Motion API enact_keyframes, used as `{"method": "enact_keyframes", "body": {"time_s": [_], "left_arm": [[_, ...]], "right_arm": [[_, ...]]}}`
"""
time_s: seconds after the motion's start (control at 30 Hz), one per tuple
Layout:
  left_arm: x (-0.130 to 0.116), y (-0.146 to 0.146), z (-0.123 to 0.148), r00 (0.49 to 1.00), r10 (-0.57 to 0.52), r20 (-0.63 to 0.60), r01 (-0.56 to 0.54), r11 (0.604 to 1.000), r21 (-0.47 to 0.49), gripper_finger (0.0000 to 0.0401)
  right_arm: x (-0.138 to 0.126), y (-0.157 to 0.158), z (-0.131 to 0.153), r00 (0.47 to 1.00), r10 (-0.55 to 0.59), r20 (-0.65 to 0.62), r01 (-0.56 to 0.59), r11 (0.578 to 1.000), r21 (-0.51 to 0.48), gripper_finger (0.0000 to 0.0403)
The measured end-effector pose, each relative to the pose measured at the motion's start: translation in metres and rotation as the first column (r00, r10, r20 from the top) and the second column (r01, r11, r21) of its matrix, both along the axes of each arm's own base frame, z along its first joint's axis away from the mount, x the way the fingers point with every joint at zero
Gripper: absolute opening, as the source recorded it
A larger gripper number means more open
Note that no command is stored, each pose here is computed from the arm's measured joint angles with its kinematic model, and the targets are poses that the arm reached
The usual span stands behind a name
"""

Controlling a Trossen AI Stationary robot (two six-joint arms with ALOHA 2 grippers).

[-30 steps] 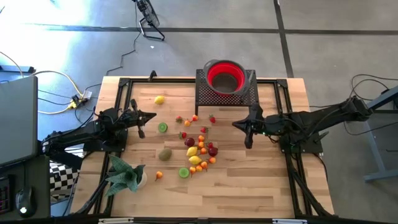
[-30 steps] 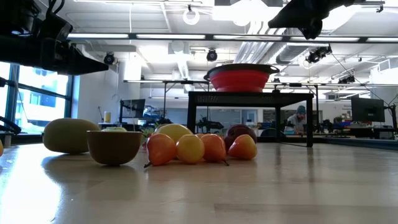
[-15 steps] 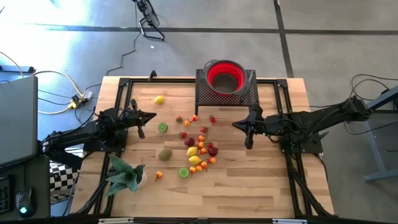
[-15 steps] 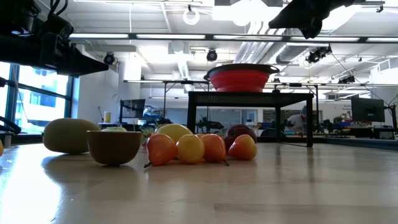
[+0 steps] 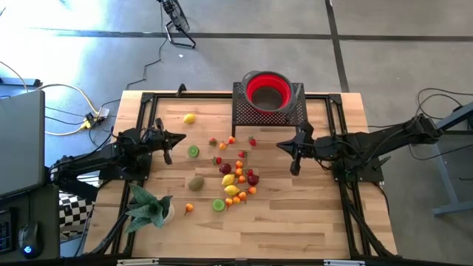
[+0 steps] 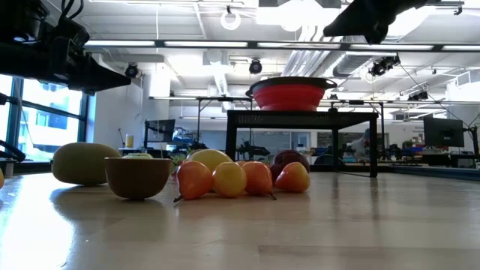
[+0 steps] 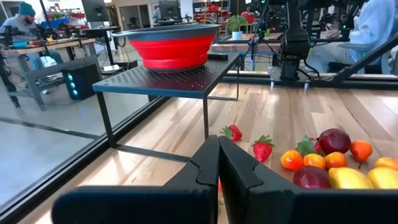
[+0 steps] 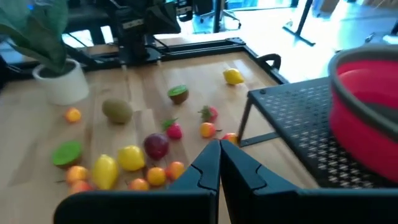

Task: Pick & Place Fruit
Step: Put the lemon into the strainer on the shelf

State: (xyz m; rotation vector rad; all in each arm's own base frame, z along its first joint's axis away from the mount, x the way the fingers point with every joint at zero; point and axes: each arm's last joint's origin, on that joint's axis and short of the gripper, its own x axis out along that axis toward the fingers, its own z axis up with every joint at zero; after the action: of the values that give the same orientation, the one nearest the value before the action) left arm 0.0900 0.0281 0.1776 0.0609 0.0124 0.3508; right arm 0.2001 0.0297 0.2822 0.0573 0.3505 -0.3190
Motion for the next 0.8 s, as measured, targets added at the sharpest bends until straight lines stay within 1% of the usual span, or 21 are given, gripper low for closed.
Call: {"method": "enact_keyframes", "body": {"time_s": [0.13, 0.3, 0.53, 0.63, 0.8], "left_arm": [[-0.001, 0.001, 0.000, 0.999, 0.049, 0.014, -0.049, 0.998, -0.029, 0.0000], [-0.001, 0.003, 0.001, 0.992, 0.123, 0.029, -0.122, 0.992, -0.043, 0.0000], [-0.002, 0.003, 0.005, 0.990, 0.127, 0.067, -0.125, 0.992, -0.030, 0.0000], [-0.002, 0.003, 0.005, 0.989, 0.127, 0.070, -0.125, 0.992, -0.029, 0.0000], [-0.002, 0.003, 0.005, 0.990, 0.127, 0.068, -0.125, 0.992, -0.022, 0.0000]], "right_arm": [[-0.001, -0.002, 0.001, 0.998, 0.048, -0.028, -0.050, 0.996, -0.067, 0.0003], [-0.016, -0.013, 0.008, 0.994, 0.108, -0.018, -0.108, 0.994, -0.023, 0.0003], [-0.039, -0.024, 0.018, 0.997, 0.068, 0.037, -0.067, 0.998, -0.019, 0.0003], [-0.045, -0.025, 0.013, 0.997, 0.059, 0.048, -0.058, 0.998, -0.025, 0.0003], [-0.051, -0.025, 0.003, 0.979, 0.088, 0.181, -0.078, 0.995, -0.059, 0.0003]]}}
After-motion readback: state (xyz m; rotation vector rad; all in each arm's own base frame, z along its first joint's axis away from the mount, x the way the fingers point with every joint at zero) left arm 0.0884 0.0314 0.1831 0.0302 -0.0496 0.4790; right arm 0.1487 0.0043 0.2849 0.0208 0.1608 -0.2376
